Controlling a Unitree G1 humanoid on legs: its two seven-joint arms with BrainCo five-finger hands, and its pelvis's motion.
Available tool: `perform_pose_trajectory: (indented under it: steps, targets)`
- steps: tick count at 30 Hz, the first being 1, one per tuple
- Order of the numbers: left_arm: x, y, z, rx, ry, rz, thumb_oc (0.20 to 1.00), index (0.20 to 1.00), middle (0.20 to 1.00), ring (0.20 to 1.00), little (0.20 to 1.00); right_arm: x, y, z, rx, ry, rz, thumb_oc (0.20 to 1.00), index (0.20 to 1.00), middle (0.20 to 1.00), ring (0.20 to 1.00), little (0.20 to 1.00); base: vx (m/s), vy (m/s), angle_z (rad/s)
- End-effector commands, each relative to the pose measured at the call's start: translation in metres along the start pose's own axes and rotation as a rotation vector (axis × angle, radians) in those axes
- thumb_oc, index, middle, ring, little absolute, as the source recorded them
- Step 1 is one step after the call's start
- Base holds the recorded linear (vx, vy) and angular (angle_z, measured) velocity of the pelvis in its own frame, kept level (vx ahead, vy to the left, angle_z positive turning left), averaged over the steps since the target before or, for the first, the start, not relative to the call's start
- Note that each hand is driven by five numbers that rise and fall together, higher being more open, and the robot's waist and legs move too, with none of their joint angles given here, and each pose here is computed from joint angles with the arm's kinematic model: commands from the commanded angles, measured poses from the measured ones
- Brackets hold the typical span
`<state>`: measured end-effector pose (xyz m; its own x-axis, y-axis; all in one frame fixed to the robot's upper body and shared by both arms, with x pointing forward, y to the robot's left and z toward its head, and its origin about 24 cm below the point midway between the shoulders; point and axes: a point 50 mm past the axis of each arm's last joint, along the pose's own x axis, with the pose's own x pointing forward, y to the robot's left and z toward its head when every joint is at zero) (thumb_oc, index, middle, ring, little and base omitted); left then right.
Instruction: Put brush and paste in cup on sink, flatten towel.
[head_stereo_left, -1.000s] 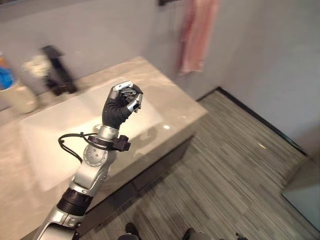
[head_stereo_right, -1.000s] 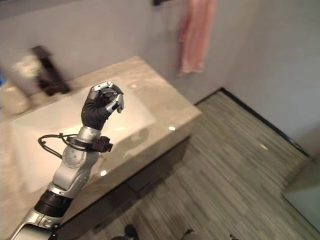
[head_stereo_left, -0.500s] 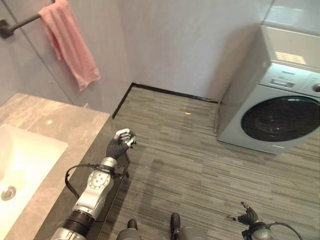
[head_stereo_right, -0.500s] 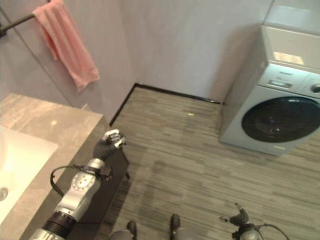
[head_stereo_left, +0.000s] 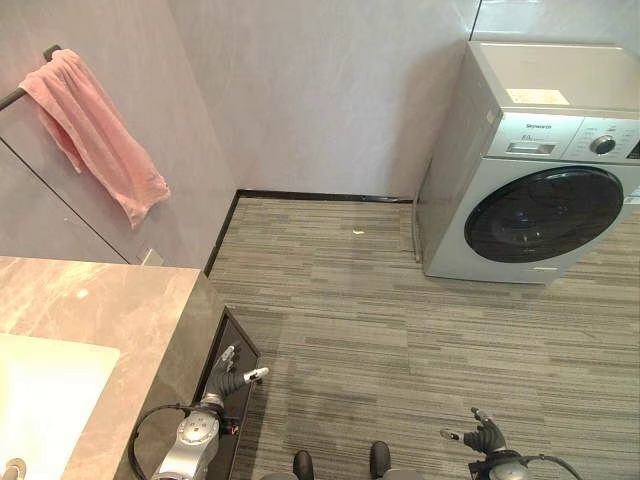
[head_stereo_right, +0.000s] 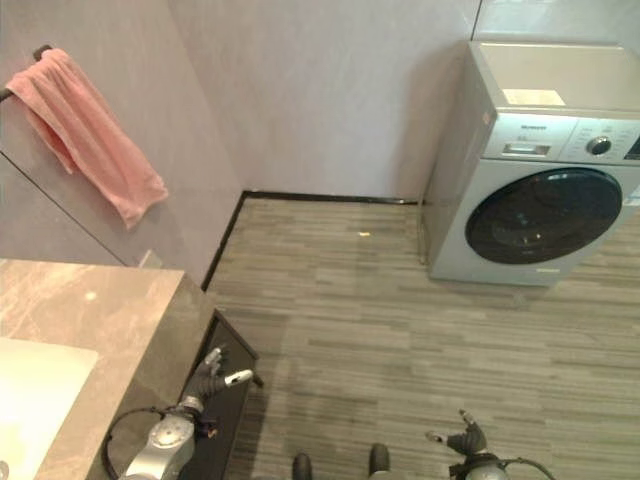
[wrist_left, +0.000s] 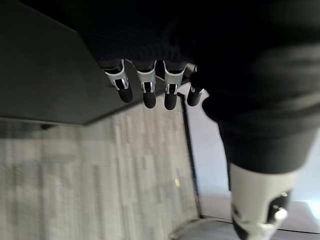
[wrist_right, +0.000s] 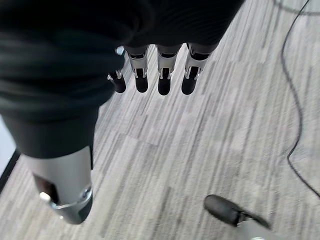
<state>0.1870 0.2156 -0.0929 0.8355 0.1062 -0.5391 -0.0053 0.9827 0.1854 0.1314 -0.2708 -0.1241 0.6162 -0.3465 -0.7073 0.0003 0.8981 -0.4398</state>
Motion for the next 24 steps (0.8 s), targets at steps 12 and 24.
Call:
perform_pose_trajectory:
  steps: [12, 24]
  targets:
    - [0.013, 0.011, -0.006, 0.106, 0.077, 0.12, 1.0, 1.0, 1.0, 1.0, 1.0, 0.009, -0.005, 0.046, 0.347, -0.169, -0.039, 1.0, 1.0, 1.0, 1.0, 1.0, 0.11, 0.0, 0.09]
    - [0.015, 0.032, 0.007, 0.136, 0.022, 0.205, 1.0, 1.0, 1.0, 1.0, 1.0, 0.008, -0.002, 0.051, 0.195, -0.192, -0.019, 1.0, 1.0, 1.0, 1.0, 1.0, 0.24, 0.087, -0.21]
